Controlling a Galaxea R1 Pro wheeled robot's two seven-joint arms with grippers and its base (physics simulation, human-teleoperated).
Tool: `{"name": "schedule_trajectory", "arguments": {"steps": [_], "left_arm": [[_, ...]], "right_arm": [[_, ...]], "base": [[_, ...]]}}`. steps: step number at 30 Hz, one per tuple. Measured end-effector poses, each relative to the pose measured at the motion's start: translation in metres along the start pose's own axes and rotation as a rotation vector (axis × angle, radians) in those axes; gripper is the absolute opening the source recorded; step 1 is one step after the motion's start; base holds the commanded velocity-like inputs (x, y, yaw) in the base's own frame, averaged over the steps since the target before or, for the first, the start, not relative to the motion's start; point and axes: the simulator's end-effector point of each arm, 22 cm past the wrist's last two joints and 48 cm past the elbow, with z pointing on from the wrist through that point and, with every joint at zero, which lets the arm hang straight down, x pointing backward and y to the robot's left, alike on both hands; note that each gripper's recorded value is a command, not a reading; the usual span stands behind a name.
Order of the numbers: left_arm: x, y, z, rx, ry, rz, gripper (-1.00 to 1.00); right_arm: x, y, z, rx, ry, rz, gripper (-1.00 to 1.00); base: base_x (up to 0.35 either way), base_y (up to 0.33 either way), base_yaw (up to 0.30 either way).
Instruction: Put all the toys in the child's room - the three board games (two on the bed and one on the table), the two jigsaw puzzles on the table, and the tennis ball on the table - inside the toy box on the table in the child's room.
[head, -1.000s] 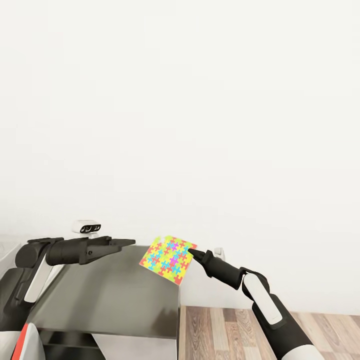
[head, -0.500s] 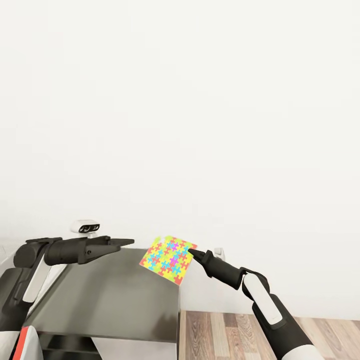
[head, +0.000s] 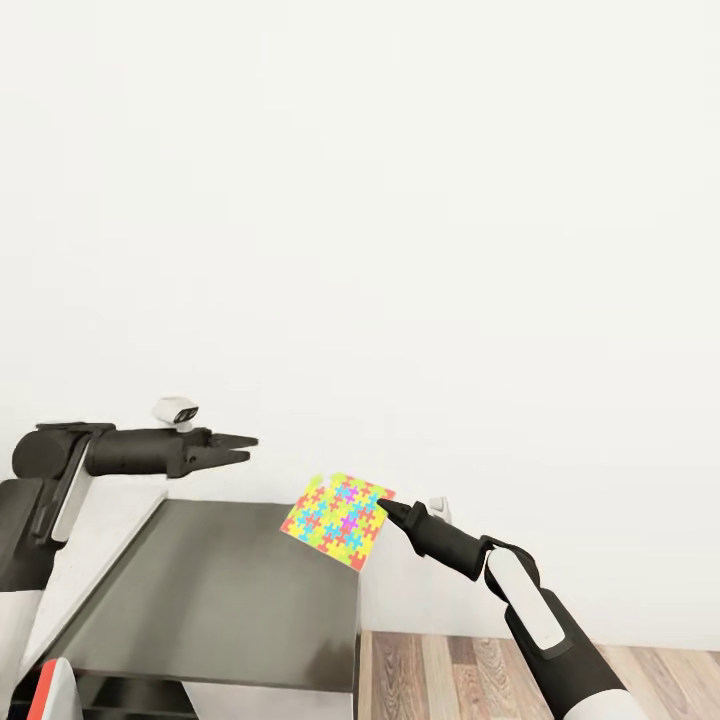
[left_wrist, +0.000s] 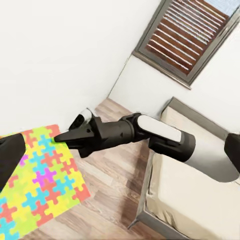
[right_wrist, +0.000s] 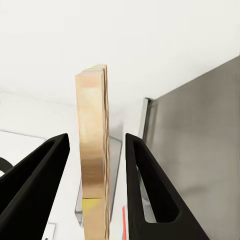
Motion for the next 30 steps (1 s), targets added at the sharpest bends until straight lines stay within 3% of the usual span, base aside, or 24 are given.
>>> {"name": "schedule_trajectory", "arguments": {"steps": [8, 10, 13, 14, 16, 18, 23, 30], "left_arm": [[-0.011, 0.013, -0.034, -0.099, 0.023, 0.022, 1.0], [-0.007, 0.026, -0.049, -0.135, 0.024, -0.015, 1.0], [0.001, 0.05, -0.077, -0.187, 0.007, -0.104, 1.0], [0.009, 0.067, -0.094, -0.216, -0.013, -0.173, 1.0], [0.021, 0.086, -0.114, -0.244, -0.046, -0.263, 1.0], [0.031, 0.098, -0.131, -0.268, -0.069, -0.317, 1.0], [0.045, 0.111, -0.164, -0.316, -0.097, -0.357, 1.0], [0.044, 0.11, -0.167, -0.299, -0.121, -0.364, 1.0]], "right_arm": [[-0.002, 0.006, -0.002, -0.006, -0.005, -0.011, -1.0], [-0.005, 0.004, -0.005, 0.0, -0.008, -0.018, -1.0], [-0.01, 0.003, -0.01, 0.007, -0.013, -0.028, -1.0], [-0.011, 0.003, -0.012, 0.009, -0.014, -0.03, -1.0], [-0.012, 0.004, -0.013, 0.008, -0.015, -0.033, -1.0], [-0.013, 0.005, -0.013, 0.007, -0.017, -0.036, -1.0], [-0.014, 0.008, -0.015, 0.004, -0.019, -0.043, -1.0], [-0.014, 0.01, -0.014, 0.001, -0.021, -0.044, -1.0]], "base": [[0.0, 0.0, 0.0], [0.0, 0.0, 0.0], [0.0, 0.0, 0.0], [0.0, 0.0, 0.0], [0.0, 0.0, 0.0], [0.0, 0.0, 0.0], [0.0, 0.0, 0.0], [0.0, 0.0, 0.0]]}}
